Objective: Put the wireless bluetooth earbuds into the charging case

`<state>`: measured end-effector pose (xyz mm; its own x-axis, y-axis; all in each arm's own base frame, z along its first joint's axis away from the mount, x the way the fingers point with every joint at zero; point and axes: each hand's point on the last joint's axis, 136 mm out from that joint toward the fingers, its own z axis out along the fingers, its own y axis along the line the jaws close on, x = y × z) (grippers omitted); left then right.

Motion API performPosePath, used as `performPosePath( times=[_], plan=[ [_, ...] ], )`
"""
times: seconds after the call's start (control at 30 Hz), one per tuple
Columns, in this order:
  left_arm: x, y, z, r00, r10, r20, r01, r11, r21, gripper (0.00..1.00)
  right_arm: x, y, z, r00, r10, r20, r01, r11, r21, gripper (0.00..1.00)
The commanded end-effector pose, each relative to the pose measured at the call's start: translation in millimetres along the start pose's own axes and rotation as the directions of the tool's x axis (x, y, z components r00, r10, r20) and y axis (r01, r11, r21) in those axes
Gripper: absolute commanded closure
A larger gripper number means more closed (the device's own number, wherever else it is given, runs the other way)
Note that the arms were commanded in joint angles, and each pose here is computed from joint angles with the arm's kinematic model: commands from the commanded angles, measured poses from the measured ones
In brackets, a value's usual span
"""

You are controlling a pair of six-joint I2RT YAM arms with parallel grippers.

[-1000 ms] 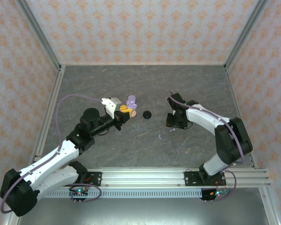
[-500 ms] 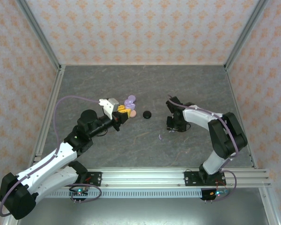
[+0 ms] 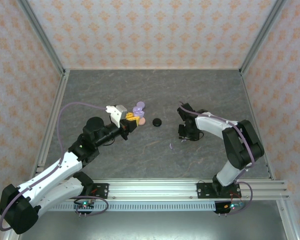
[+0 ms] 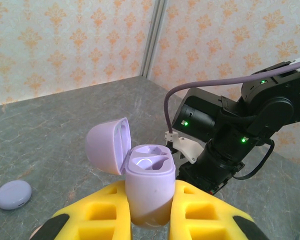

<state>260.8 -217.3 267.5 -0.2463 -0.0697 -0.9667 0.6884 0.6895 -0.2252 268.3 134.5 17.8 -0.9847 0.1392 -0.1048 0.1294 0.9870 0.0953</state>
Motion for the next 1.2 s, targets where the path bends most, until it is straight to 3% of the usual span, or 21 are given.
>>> performPosePath(
  times=[0.0, 0.3, 0.5, 0.7, 0.9, 1.07, 1.17],
  plan=[
    [-5, -1, -1, 0.999, 0.027, 0.019, -0.027, 1.000, -0.009, 0.98, 18, -13, -1, 0.999, -0.004, -0.053, 0.007, 0.999, 0.041, 0.70],
    [-5, 0, -1, 0.999, 0.026, 0.019, -0.025, 1.000, -0.009, 0.98, 20, -7, 1, 0.998, -0.013, -0.066, 0.014, 1.000, 0.018, 0.77],
    [-7, -2, -1, 0.999, 0.024, 0.028, -0.024, 1.000, 0.003, 0.98, 1, 10, -18, 0.998, -0.044, 0.046, 0.047, 0.996, -0.075, 0.78],
    [-14, -12, 0, 0.998, 0.022, 0.061, -0.025, 0.998, 0.054, 0.98, -35, 49, -99, 0.949, -0.034, 0.314, 0.129, 0.949, -0.287, 0.78],
    [-23, -17, 5, 0.996, 0.018, 0.092, -0.026, 0.996, 0.089, 0.98, -48, 98, -219, 0.832, 0.038, 0.554, 0.313, 0.792, -0.525, 0.78],
    [-26, -24, 14, 0.996, 0.011, 0.091, -0.023, 0.990, 0.137, 0.98, -33, 139, -289, 0.725, 0.017, 0.688, 0.477, 0.709, -0.520, 0.78],
    [-26, -28, 17, 0.996, 0.016, 0.089, -0.030, 0.987, 0.155, 0.98, -26, 155, -308, 0.684, 0.015, 0.729, 0.520, 0.690, -0.503, 0.78]
  ],
)
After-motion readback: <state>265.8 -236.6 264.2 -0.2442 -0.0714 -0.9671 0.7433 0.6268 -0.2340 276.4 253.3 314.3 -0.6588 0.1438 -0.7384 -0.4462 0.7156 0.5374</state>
